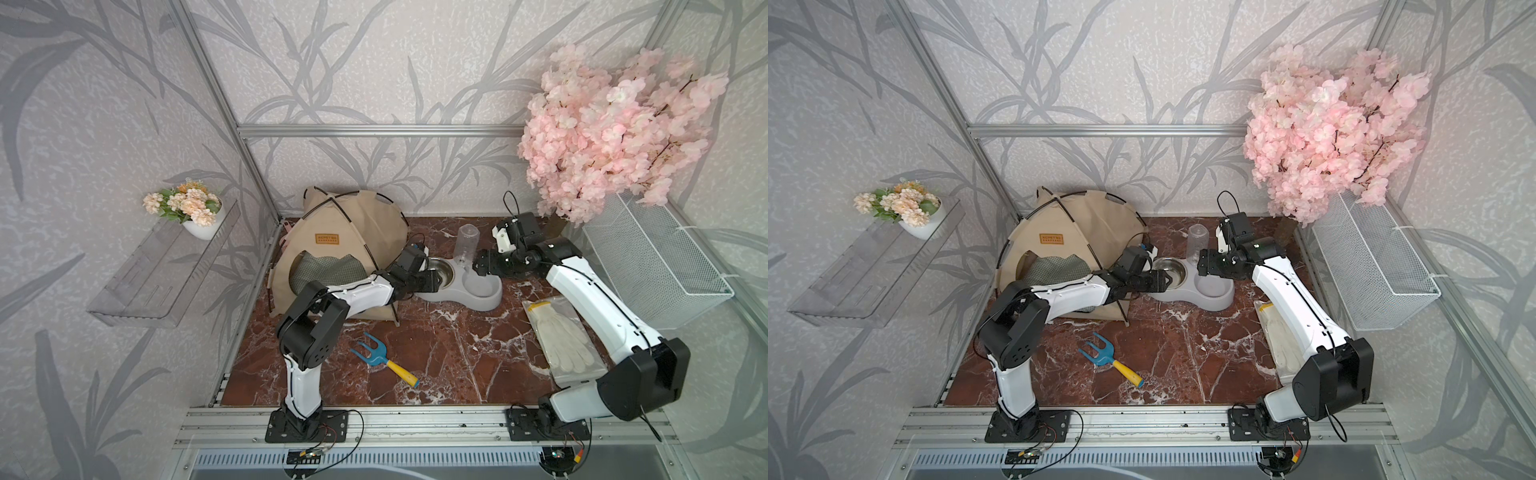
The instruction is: Adjust the bottle in the pet food container, then move the pet food container to the center of the board.
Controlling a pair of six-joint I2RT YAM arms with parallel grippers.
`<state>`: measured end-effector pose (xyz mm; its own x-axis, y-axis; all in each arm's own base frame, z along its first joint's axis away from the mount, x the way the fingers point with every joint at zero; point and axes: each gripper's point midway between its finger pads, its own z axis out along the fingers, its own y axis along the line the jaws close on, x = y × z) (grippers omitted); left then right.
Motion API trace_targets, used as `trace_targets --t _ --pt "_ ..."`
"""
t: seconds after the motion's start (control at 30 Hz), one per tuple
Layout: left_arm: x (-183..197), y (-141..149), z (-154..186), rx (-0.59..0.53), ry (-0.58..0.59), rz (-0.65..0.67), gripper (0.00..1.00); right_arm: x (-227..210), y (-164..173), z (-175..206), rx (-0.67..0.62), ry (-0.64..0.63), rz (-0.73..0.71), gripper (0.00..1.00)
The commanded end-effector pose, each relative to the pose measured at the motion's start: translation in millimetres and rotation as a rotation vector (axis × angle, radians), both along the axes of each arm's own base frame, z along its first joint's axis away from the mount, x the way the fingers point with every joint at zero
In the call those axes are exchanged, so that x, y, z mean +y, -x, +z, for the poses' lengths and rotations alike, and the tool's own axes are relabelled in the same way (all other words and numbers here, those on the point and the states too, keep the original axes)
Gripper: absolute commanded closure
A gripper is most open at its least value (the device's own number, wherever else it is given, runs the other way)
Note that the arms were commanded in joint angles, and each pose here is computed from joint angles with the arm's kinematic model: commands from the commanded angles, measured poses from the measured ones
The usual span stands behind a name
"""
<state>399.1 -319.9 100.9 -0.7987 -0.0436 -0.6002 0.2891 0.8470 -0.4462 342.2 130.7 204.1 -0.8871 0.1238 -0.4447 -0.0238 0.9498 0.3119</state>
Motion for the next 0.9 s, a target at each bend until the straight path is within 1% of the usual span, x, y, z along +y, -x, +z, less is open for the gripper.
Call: trace_targets --t 0.0,0.1,0.33,0.47,0.57,0.7,0.87 --pt "42.4 -9.2 5.5 -0.018 -0.112 0.107 0.31 6.3 -1.3 -1.6 -0.041 -0.067 -0.019 0.17" --pt "42.8 -17.6 4.0 -0.015 -0.100 0.104 0.28 7.3 4.5 -10.6 -0.022 -0.076 -0.014 0.18" --pt "18.4 -31.6 -22.1 0.034 -0.055 0.071 0.29 3.9 10.7 -10.8 -0.035 -0.058 0.004 0.18" --pt "6.7 -34.5 -29.5 0.045 -0.047 0.058 0.30 -0.6 16.1 -17.7 -0.031 -0.035 0.009 0.18" --pt "-13.1 -28.9 -30.3 0.056 -0.002 0.034 0.30 -3.4 17.5 -25.3 -0.020 -0.032 0.004 0.18" --pt "-51.6 -20.1 -31.4 0.070 0.054 -0.015 0.31 -8.1 17.6 -30.7 -0.010 -0.029 -0.009 0.18" --pt "-81.8 -22.6 -24.5 0.052 0.105 -0.023 0.30 -23.6 23.7 -33.5 -0.018 0.037 -0.030 0.18"
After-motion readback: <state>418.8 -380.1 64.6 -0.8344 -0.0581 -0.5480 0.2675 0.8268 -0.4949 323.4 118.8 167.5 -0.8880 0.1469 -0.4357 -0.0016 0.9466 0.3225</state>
